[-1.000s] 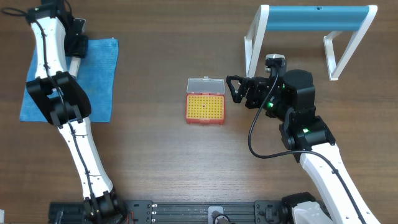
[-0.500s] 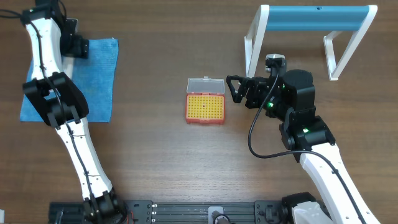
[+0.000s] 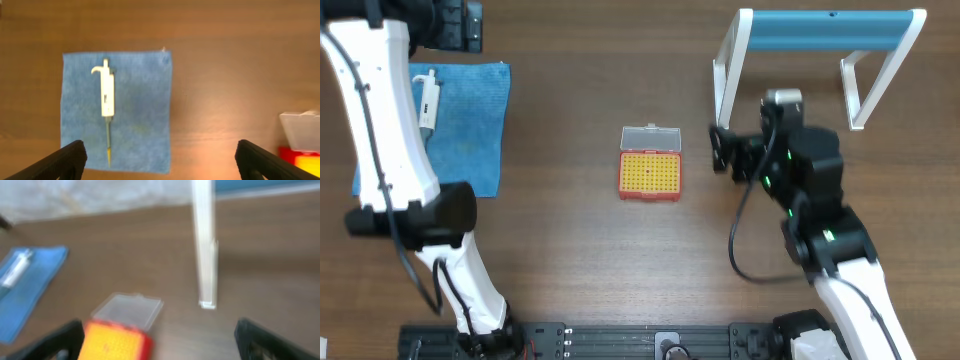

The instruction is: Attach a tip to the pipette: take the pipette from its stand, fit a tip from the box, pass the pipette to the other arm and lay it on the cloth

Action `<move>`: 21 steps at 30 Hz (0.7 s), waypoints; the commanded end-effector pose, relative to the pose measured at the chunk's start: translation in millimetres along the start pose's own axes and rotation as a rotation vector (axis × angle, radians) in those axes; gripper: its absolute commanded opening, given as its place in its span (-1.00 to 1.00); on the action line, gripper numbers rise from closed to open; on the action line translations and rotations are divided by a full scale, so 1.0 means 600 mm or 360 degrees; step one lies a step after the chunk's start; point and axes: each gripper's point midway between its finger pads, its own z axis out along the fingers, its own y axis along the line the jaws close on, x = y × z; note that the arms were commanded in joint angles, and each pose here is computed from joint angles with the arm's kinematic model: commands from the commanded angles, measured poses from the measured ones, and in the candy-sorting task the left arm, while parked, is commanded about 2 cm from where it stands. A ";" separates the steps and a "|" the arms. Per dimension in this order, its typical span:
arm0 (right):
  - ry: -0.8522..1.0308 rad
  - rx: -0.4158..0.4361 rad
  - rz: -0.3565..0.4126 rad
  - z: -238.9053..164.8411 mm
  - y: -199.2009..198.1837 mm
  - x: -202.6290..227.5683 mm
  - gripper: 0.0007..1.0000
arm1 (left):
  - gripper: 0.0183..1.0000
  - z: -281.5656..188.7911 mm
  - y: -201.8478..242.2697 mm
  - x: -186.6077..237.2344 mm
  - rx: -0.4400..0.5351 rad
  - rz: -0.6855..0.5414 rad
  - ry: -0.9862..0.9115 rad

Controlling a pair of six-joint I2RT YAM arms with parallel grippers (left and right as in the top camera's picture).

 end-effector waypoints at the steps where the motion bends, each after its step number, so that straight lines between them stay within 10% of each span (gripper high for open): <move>1: 0.0050 0.0148 -0.0249 -0.093 -0.021 0.038 0.95 | 0.92 -0.187 -0.098 0.039 0.0301 -0.0146 -0.0282; 6: -0.0199 0.0051 -0.0404 -0.188 -0.006 0.090 0.95 | 0.92 -0.262 -0.157 0.306 0.0370 -0.0344 -0.0053; 10: -0.0185 0.0035 -0.0083 -0.185 -0.024 0.163 0.95 | 0.92 -0.198 -0.131 0.524 0.0344 -0.0774 0.0154; 21: 0.0041 0.0090 0.0021 -0.168 -0.042 0.228 0.95 | 0.92 -0.117 -0.130 0.601 0.0245 -0.0757 0.0328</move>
